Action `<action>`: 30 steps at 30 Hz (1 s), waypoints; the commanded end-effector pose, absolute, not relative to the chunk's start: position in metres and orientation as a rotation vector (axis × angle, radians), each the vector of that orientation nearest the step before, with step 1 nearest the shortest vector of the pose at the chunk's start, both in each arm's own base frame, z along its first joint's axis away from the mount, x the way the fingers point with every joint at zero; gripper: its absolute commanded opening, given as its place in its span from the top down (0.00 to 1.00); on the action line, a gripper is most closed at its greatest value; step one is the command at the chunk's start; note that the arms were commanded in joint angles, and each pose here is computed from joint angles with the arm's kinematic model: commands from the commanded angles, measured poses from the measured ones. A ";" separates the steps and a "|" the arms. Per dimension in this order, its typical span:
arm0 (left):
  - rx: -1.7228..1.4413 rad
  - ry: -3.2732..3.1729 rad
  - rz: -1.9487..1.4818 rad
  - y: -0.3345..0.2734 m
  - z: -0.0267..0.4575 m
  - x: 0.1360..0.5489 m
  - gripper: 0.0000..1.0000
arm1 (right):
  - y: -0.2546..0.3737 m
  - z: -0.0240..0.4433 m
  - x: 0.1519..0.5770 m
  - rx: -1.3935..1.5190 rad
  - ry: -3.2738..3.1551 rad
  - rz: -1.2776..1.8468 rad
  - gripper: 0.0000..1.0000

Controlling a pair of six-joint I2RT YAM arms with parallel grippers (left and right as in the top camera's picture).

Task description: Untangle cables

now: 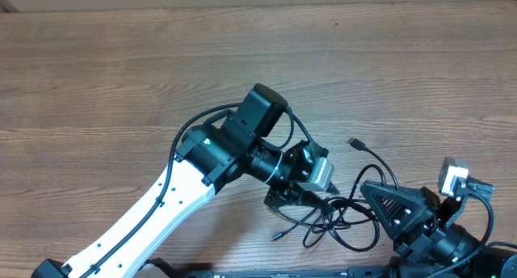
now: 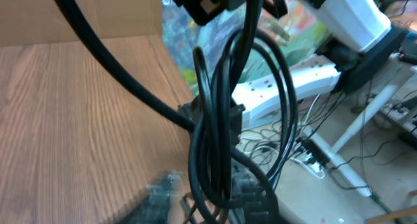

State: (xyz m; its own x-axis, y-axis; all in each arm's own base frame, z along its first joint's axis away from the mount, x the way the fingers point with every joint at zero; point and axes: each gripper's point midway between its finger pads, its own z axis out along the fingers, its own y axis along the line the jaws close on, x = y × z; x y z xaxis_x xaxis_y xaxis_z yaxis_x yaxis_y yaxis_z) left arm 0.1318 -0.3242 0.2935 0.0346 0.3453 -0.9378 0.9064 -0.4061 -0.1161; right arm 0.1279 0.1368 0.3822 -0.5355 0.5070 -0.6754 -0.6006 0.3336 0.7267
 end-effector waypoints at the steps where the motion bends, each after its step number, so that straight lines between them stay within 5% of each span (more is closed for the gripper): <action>1: 1.785 1.194 -1.429 -0.326 0.304 0.126 0.50 | 0.137 0.390 0.124 -0.105 1.586 1.397 0.96; 5: 1.801 1.183 -1.433 -0.328 0.303 0.121 0.36 | 0.137 0.390 0.123 -0.105 1.586 1.397 0.96; 10: 1.819 1.192 -1.391 -0.331 0.299 0.122 0.51 | 0.137 0.390 0.123 -0.106 1.587 1.398 0.96; 15: 1.817 1.180 -1.385 -0.332 0.300 0.123 0.80 | 0.137 0.389 0.124 -0.103 1.589 1.398 0.96; 18: 1.816 1.172 -1.398 -0.332 0.302 0.121 0.83 | 0.137 0.389 0.124 -0.103 1.590 1.399 0.96; 21: 1.815 1.165 -1.408 -0.332 0.303 0.120 0.74 | 0.137 0.389 0.123 -0.106 1.590 1.400 0.96; 24: 1.813 1.158 -1.419 -0.332 0.304 0.119 0.96 | 0.137 0.389 0.123 -0.105 1.590 1.400 0.96; 30: 1.812 1.151 -1.415 -0.332 0.305 0.120 0.96 | 0.137 0.388 0.123 -0.103 1.593 1.401 0.96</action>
